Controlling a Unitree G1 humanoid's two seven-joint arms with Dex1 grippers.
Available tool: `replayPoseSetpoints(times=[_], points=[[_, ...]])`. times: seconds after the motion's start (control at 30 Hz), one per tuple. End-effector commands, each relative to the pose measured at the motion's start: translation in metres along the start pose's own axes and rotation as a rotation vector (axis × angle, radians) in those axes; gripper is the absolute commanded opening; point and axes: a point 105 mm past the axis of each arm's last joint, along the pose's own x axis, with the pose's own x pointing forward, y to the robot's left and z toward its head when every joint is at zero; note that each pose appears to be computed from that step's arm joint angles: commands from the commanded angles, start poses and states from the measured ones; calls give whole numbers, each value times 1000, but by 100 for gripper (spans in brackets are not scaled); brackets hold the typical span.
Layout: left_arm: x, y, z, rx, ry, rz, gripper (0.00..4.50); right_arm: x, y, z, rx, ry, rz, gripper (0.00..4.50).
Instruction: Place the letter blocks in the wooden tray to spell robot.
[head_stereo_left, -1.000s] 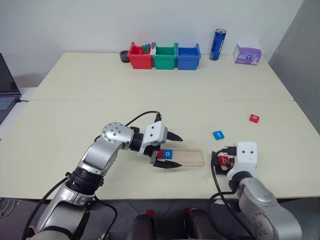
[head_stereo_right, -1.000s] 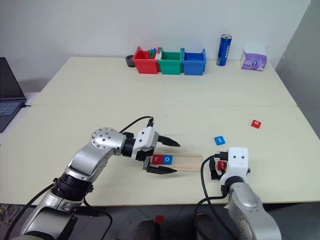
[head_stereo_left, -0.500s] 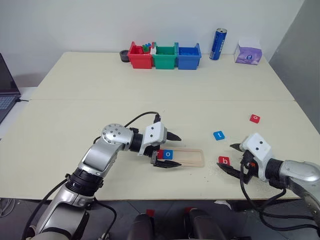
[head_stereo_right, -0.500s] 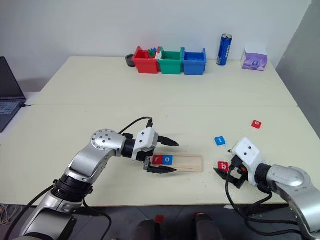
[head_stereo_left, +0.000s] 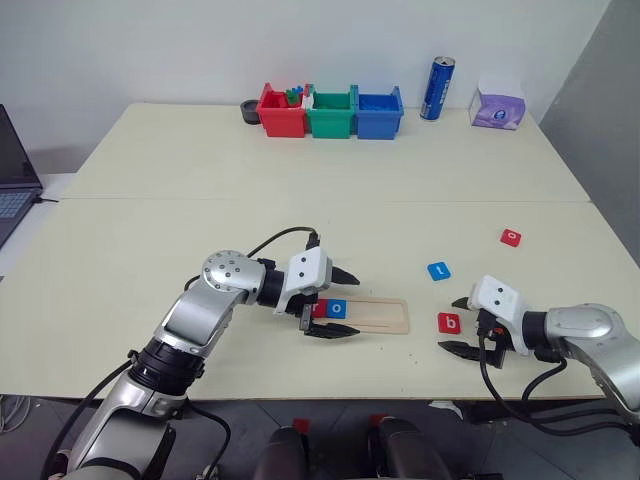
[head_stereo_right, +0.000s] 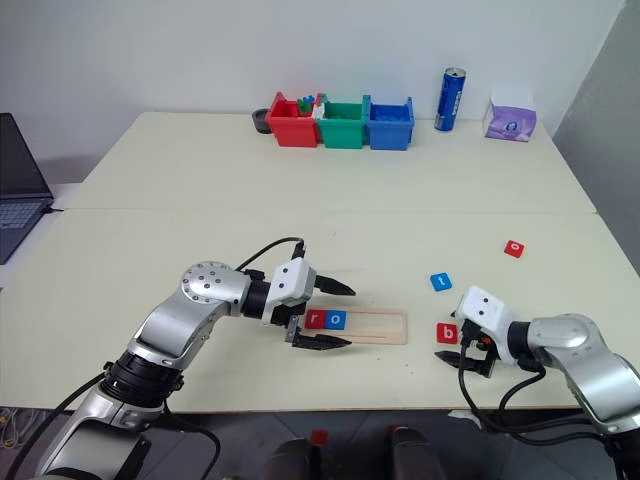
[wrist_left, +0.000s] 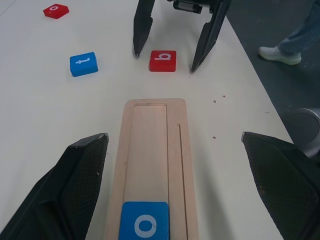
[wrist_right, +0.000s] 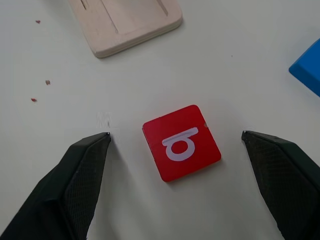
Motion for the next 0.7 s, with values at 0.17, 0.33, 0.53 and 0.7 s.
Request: replayPoseSetpoints(times=[0.17, 0.33, 0.53, 0.7], points=[[-15, 11, 5, 30, 13, 55, 450, -4, -8, 8, -36, -12, 13, 241], [-35, 20, -6, 4, 39, 101, 450, -9, -9, 23, -79, -43, 18, 146], [-68, 24, -32, 27, 150, 150, 450, 10, 7, 80, -158, -183, 93, 146], [-70, 23, -33, 48, 155, 148, 450, 41, 11, 99, -186, -187, 124, 146]])
